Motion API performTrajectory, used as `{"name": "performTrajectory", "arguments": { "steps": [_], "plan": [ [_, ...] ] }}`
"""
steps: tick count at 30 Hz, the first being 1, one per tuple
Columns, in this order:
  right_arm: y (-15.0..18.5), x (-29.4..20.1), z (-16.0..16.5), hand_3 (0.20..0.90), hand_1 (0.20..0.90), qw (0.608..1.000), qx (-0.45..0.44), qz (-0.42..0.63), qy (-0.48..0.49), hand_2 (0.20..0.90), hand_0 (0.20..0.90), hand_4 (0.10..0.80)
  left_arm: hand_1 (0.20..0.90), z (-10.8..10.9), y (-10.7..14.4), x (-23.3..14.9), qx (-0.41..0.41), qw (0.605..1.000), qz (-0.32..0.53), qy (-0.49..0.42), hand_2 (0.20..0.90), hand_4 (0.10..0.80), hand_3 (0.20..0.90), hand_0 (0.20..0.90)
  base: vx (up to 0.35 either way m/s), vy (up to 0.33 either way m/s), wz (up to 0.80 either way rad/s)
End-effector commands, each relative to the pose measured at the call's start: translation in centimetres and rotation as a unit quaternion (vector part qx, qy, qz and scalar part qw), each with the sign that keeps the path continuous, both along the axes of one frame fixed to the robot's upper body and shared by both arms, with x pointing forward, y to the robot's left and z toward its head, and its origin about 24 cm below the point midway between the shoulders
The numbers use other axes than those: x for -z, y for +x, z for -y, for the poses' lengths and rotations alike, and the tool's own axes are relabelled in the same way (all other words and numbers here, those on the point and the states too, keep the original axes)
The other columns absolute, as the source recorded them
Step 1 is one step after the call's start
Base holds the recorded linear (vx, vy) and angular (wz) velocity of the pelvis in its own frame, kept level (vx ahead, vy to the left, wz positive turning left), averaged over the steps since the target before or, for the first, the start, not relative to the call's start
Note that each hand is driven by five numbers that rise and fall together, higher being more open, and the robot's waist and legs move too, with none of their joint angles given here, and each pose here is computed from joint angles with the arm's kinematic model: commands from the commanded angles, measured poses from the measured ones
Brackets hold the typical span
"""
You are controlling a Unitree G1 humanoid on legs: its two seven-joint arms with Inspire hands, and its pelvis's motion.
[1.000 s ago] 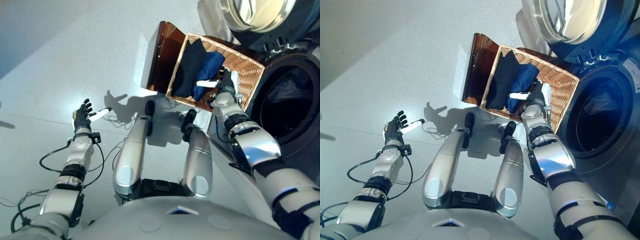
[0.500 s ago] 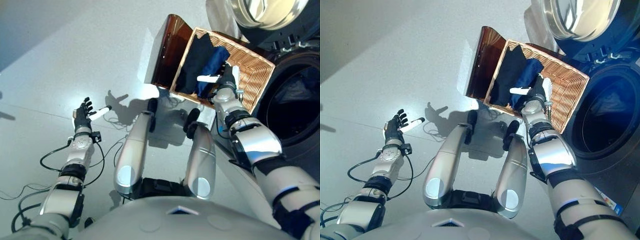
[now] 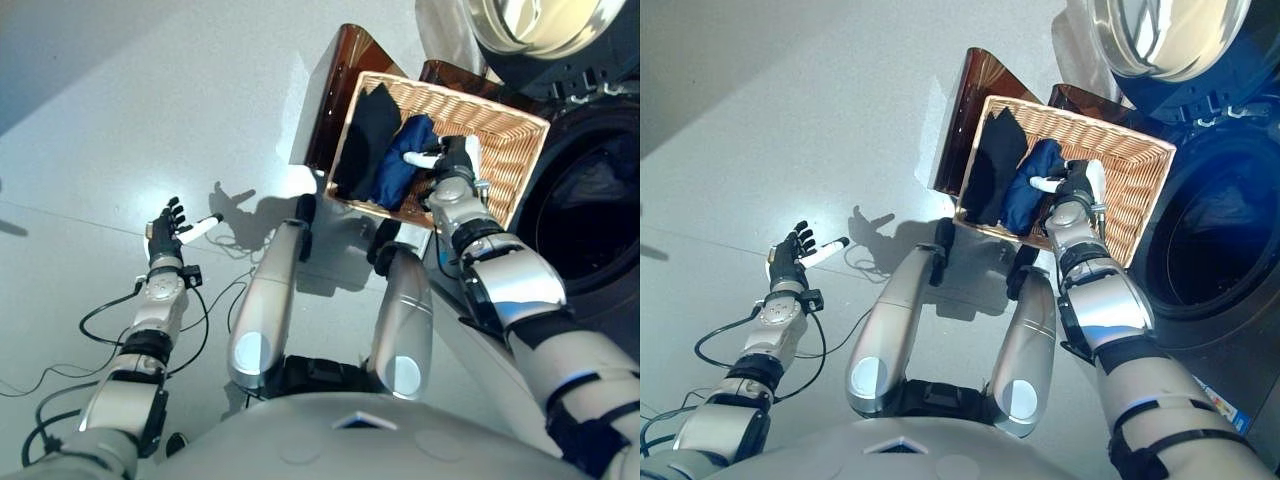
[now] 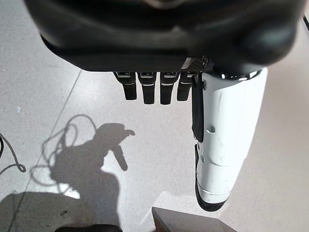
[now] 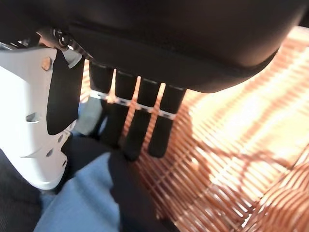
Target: Pick up the clothes and place them into the washing machine
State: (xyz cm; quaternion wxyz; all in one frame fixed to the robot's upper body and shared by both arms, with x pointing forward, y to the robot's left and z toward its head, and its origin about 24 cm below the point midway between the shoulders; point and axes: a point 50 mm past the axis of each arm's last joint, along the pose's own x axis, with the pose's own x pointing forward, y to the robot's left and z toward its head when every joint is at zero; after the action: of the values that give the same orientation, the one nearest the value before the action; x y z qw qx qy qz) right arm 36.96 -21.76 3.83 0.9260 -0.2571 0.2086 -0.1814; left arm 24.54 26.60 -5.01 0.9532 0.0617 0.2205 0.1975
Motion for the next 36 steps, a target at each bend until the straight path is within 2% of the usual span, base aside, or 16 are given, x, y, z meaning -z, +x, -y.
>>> {"name": "performTrajectory", "arguments": {
  "steps": [1,7,14,15,16,17,20,23,29,36],
  "plan": [
    [0.3,-1.4,1.6,0.200,0.200,0.999,0.024,0.024,-0.025,0.200,0.200,0.300,0.900,-2.2,-1.4,-0.5,-0.018,0.999,0.008,0.037,0.900,0.800,0.900,0.900,0.000,0.000,0.00],
    [0.1,-1.4,2.3,0.200,0.200,0.999,0.038,0.030,-0.025,0.200,0.200,0.300,0.900,-2.3,-1.6,-0.2,-0.022,0.999,-0.001,0.038,0.900,0.800,0.900,0.900,0.000,0.000,0.00],
    [-0.7,-0.6,2.8,0.200,0.200,0.987,0.094,0.088,0.096,0.200,0.200,0.300,0.900,-2.3,-2.0,0.5,-0.039,0.999,-0.017,0.031,0.900,0.800,0.900,0.900,0.012,-0.002,-0.02],
    [-1.3,0.0,3.2,0.200,0.200,0.972,0.128,0.112,0.160,0.200,0.200,0.300,0.900,-2.4,-2.4,0.9,-0.048,0.998,-0.025,0.028,0.900,0.800,0.900,0.900,0.015,-0.004,-0.06],
    [-1.3,0.0,3.2,0.200,0.200,0.972,0.129,0.112,0.160,0.200,0.200,0.300,0.900,-2.4,-2.4,0.9,-0.048,0.998,-0.026,0.028,0.900,0.800,0.900,0.900,0.030,-0.010,-0.12],
    [-1.6,0.1,3.4,0.200,0.200,0.957,0.151,0.138,0.207,0.200,0.200,0.300,0.900,-2.5,-2.6,1.1,-0.053,0.998,-0.030,0.023,0.900,0.800,0.900,0.900,0.014,-0.008,-0.15],
    [-2.2,0.5,3.8,0.200,0.200,0.930,0.177,0.175,0.271,0.200,0.200,0.300,0.900,-2.3,-2.9,1.5,-0.059,0.998,-0.035,0.012,0.900,0.800,0.900,0.900,0.008,-0.009,-0.11],
    [-2.6,0.9,4.0,0.200,0.200,0.918,0.186,0.187,0.297,0.200,0.200,0.300,0.900,-2.3,-3.1,1.7,-0.061,0.997,-0.040,0.009,0.900,0.800,0.900,0.900,-0.002,-0.009,-0.13],
    [-3.3,0.8,4.8,0.200,0.200,0.860,0.214,0.250,0.390,0.200,0.200,0.300,0.900,-1.6,-3.6,2.6,-0.064,0.996,-0.056,-0.010,0.900,0.800,0.900,0.900,-0.003,-0.002,-0.12],
    [-4.1,1.4,5.2,0.200,0.200,0.843,0.196,0.264,0.426,0.200,0.200,0.300,0.900,-0.6,-4.7,4.0,-0.061,0.994,-0.082,-0.037,0.900,0.800,0.900,0.900,0.034,-0.003,-0.13]
  ]
}}
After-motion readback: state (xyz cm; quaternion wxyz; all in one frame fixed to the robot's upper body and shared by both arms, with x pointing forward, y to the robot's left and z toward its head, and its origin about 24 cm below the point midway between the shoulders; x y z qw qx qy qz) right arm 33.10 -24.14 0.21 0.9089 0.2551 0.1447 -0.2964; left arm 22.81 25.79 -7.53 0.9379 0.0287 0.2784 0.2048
